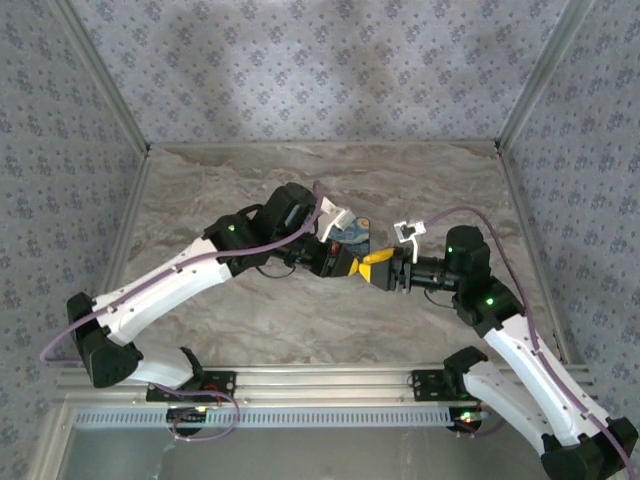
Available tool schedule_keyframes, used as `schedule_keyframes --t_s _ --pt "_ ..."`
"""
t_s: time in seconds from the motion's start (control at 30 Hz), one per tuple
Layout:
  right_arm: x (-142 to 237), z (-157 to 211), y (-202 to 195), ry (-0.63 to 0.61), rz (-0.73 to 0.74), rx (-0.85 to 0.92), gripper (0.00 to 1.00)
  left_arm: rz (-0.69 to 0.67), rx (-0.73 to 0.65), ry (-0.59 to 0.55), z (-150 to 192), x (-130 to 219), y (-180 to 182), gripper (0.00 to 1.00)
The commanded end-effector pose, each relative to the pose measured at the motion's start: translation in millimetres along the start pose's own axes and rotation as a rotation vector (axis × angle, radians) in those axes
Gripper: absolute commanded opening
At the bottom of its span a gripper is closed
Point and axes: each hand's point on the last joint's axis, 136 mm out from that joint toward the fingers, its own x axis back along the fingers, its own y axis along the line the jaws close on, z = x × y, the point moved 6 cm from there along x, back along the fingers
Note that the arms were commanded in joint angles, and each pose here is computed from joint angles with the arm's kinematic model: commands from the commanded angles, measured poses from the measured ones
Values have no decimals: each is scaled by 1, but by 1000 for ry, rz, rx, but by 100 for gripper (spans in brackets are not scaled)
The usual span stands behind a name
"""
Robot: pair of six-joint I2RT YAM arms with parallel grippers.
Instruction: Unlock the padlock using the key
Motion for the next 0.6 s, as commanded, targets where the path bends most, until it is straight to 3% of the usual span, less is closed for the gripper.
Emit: schedule_keyframes --t_s 0.0,0.27,0.5,0.57 --pt "1 0 10 4 -66 24 36 66 -63 -38 -3 11 -17 0" --pt "3 1 14 14 -73 46 2 69 -71 -49 -4 13 -18 0" --pt "8 1 17 -2 -27 101 0 28 -71 -78 -7 16 -15 0" --pt "10 0 16 -12 8 119 0 -9 -57 -109 -9 19 -11 22"
